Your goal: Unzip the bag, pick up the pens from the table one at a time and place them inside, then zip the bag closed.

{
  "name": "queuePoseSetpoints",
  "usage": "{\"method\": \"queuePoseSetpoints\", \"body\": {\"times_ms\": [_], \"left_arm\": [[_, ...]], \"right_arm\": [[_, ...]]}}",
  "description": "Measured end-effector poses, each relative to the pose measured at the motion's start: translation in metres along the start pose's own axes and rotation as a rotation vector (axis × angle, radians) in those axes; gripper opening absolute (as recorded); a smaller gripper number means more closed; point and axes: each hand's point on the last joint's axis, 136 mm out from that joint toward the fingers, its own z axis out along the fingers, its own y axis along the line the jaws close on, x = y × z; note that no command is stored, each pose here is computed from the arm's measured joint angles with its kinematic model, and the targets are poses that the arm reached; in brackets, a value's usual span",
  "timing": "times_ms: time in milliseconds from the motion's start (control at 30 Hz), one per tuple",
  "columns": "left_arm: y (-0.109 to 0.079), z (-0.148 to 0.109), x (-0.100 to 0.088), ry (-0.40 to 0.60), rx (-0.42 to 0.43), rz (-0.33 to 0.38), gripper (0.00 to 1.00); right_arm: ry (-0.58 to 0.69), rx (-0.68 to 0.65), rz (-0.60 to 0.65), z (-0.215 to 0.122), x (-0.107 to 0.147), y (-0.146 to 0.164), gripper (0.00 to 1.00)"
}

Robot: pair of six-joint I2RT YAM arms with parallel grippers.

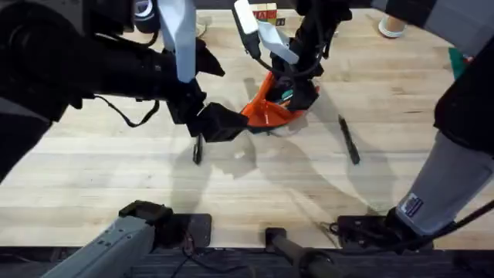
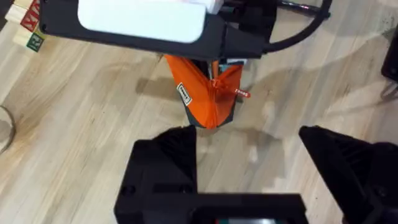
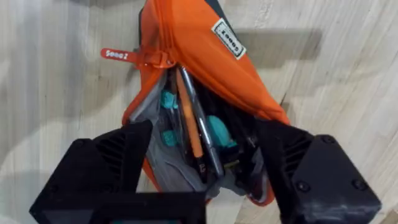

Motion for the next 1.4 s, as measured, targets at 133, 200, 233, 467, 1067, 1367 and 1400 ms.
{"method": "queuePoseSetpoints", "body": {"times_ms": [133, 200, 233, 467, 1067, 1367, 1400], "left_arm": [[0.0, 0.0, 0.0, 0.0, 0.0, 0.0, 0.993], [0.0, 0.0, 0.0, 0.0, 0.0, 0.0, 0.995], [0.0, 0.0, 0.0, 0.0, 0.0, 0.0, 0.994], [0.0, 0.0, 0.0, 0.0, 0.0, 0.0, 0.995], [0.0, 0.0, 0.0, 0.0, 0.0, 0.0, 0.993], [0.0, 0.0, 0.0, 0.0, 0.0, 0.0, 0.994], [0.0, 0.0, 0.0, 0.0, 0.0, 0.0, 0.994]], "right_arm": [[0.0, 0.0, 0.006, 0.0, 0.0, 0.0, 0.996], [-0.001, 0.004, 0.02, -0.002, 0.0, 0.0, 0.996], [-0.002, 0.008, 0.027, -0.004, -0.001, 0.0, 0.996], [-0.036, 0.135, 0.047, -0.053, -0.005, 0.003, 0.996], [-0.137, 0.412, 0.278, -0.152, 0.008, 0.016, 0.996], [-0.236, 0.53, 0.581, -0.183, 0.032, 0.031, 0.996], [-0.243, 0.531, 0.621, -0.184, 0.036, 0.033, 0.996]]}}
